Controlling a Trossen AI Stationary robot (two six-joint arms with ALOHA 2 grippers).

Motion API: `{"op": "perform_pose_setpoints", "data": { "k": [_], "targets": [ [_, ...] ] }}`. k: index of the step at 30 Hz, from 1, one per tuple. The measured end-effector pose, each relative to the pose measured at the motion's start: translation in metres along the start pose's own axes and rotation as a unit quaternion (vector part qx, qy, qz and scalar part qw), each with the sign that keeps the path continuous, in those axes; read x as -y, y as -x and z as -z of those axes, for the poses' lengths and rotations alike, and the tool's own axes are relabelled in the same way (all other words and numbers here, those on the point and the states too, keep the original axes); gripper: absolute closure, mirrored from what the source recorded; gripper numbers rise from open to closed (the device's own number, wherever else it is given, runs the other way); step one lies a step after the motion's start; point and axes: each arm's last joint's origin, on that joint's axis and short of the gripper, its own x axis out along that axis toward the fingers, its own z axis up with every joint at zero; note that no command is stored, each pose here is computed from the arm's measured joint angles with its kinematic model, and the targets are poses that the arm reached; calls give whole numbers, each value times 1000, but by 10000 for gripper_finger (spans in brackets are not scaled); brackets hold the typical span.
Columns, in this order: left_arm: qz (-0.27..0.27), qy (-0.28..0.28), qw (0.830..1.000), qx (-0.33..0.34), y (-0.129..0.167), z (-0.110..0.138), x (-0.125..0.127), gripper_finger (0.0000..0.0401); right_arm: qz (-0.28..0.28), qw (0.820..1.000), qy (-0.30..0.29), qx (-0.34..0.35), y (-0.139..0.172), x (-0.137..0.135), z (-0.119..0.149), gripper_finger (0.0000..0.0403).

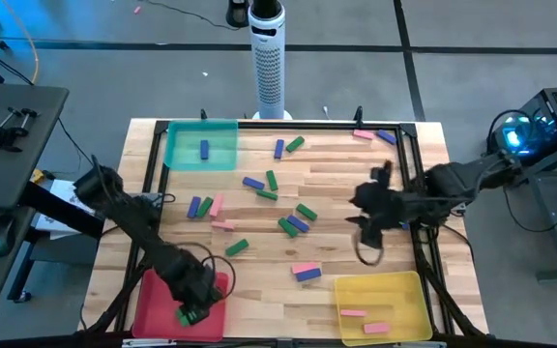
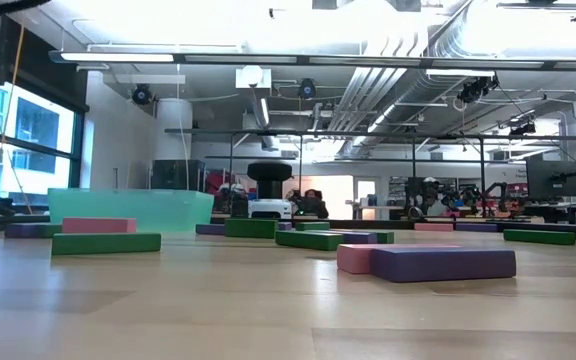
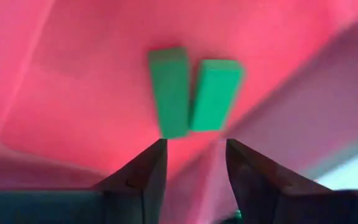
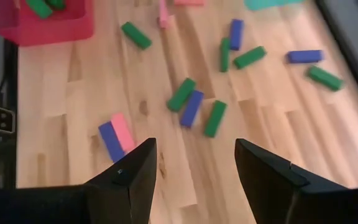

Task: Sort blocks
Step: Put the green block into the red bin, then put the blue block into the blue bin

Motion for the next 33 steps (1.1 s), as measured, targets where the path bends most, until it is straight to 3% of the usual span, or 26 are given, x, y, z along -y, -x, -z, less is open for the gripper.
{"op": "perform_pose_setpoints", "data": {
  "k": [6,10,13,16,19,23,26,30,33],
  "targets": [
    [97,-32,994,39,54,-9,-9,230,48,998,8,39,18,-5,14,208],
    [164,-126,967,145,84,-31,-10,230,56,997,-10,53,20,-8,16,208],
    [178,-213,922,272,99,-54,-4,229,58,995,-44,64,22,-11,18,208],
    [156,-273,860,402,107,-81,5,229,63,991,-82,84,24,-13,18,208],
    [143,-300,803,494,107,-110,16,229,62,985,-122,108,26,-17,18,208],
    [175,-315,744,563,97,-147,32,229,46,974,-178,135,28,-23,17,208],
    [180,-329,730,571,85,-162,52,229,31,965,-215,145,25,-31,15,208],
    [152,-338,732,572,74,-173,83,229,30,961,-242,131,13,-44,15,208],
    [140,-298,746,578,78,-179,103,229,37,957,-281,69,1,-48,20,208]
  ]
}}
